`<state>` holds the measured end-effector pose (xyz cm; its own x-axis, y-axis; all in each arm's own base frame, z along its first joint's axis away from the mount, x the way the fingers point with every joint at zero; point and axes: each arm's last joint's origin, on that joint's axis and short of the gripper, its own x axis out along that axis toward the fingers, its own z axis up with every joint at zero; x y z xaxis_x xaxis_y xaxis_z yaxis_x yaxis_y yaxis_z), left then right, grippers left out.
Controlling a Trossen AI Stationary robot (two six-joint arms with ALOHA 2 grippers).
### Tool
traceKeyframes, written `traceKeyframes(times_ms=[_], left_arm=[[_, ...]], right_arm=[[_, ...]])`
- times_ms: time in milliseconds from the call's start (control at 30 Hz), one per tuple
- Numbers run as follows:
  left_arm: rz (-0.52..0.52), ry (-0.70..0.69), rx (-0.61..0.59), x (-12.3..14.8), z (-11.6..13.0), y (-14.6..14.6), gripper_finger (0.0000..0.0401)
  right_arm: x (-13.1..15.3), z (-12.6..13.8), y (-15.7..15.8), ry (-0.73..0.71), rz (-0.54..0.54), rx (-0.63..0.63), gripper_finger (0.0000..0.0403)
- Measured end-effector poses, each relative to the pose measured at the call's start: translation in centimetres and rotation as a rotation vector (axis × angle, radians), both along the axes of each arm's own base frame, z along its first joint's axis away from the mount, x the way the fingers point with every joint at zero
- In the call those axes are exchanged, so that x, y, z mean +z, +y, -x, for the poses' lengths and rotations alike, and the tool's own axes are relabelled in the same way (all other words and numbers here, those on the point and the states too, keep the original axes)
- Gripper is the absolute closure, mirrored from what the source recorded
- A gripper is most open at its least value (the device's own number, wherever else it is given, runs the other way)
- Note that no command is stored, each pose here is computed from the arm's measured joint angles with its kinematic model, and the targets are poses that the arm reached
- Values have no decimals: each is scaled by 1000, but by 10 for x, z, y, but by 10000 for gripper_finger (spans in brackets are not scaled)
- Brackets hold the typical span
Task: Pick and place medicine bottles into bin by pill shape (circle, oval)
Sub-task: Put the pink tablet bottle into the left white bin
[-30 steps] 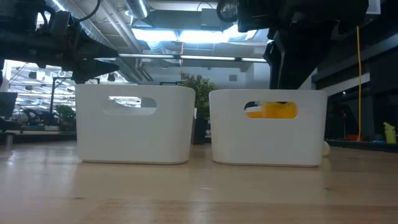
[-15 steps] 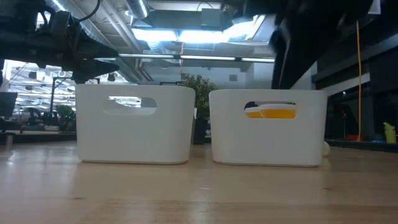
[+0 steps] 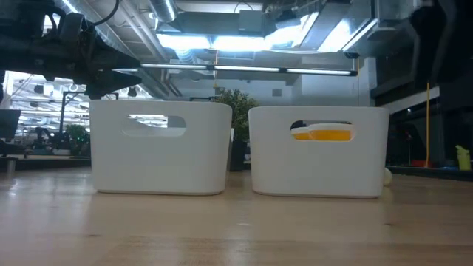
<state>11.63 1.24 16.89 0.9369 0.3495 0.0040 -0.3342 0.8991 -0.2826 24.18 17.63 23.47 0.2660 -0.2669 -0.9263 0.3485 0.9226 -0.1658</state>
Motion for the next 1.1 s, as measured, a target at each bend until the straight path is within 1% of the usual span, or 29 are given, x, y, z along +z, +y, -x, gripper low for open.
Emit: traceKeyframes(times_ms=[133, 267, 433, 600, 733, 900, 1100], left_arm=[[0, 0, 0, 0, 0, 0, 146], [0, 0, 0, 0, 0, 0, 146], [0, 0, 0, 0, 0, 0, 146], [0, 0, 0, 0, 0, 0, 146], [0, 0, 0, 0, 0, 0, 146], [0, 0, 0, 0, 0, 0, 146], [0, 0, 0, 0, 0, 0, 146]], right_arm=[[-22, 11, 16, -17, -70, 67, 134], [-35, 25, 32, -12, -100, 189, 134], [-49, 31, 51, -118, -181, 341, 134], [-70, 38, 54, -152, -258, 379, 134], [-81, 38, 53, -194, -269, 443, 134], [-88, 37, 54, -172, -231, 523, 134], [-99, 31, 60, -195, -219, 594, 134]])
